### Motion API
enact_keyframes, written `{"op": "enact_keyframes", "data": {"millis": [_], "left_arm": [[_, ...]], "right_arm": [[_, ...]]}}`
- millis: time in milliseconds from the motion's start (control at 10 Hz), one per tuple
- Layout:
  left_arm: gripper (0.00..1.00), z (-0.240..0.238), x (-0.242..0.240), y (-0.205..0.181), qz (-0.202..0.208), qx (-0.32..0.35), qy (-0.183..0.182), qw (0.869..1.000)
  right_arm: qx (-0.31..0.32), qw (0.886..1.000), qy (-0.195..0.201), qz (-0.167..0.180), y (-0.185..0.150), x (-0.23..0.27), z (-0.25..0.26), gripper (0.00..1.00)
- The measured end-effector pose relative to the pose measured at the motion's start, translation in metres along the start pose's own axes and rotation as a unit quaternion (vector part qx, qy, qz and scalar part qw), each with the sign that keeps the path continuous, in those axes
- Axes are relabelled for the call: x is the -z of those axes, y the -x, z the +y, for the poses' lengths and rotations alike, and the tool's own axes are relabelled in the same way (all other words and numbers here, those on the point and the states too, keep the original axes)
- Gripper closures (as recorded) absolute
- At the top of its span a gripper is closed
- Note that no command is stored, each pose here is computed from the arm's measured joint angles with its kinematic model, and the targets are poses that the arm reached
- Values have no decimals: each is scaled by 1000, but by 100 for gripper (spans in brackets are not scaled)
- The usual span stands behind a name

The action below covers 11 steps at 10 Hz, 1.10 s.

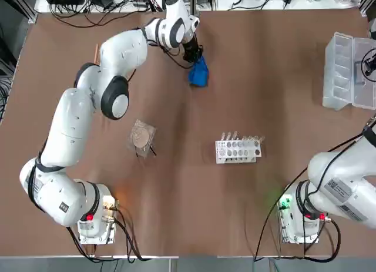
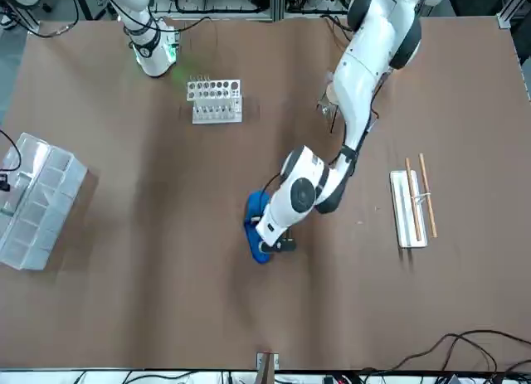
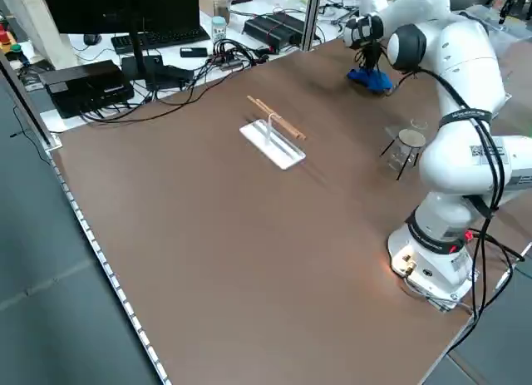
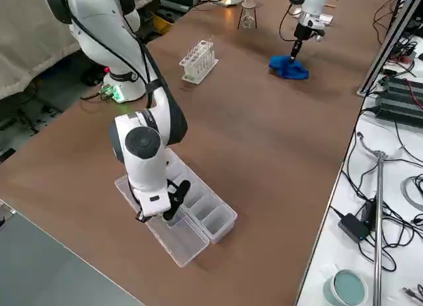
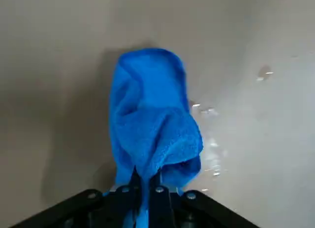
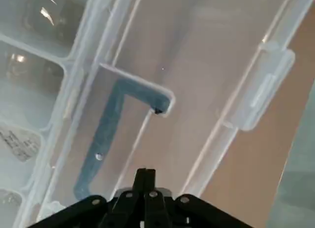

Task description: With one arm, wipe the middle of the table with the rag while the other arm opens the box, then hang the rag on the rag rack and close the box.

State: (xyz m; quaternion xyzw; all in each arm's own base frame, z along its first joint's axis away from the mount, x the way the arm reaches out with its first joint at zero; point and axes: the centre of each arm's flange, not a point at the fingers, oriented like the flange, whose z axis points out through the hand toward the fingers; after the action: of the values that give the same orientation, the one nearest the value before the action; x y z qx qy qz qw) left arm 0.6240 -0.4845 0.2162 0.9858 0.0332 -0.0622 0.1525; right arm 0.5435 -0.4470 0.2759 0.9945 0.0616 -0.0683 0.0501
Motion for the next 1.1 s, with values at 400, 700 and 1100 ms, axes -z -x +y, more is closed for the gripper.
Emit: {"op": "enact_keyframes", "data": {"millis": [400,700,1100], "left_arm": [[92,-65,32,-19,-37,-31,-137,989],[92,-123,59,-29,-37,-11,-186,982],[92,-192,257,0,32,44,-189,980]], "right_arm": [[47,998,-34,7,-56,154,-61,69],[-7,999,-16,38,-90,244,-155,24],[-47,996,-56,60,-110,310,-274,1]]}}
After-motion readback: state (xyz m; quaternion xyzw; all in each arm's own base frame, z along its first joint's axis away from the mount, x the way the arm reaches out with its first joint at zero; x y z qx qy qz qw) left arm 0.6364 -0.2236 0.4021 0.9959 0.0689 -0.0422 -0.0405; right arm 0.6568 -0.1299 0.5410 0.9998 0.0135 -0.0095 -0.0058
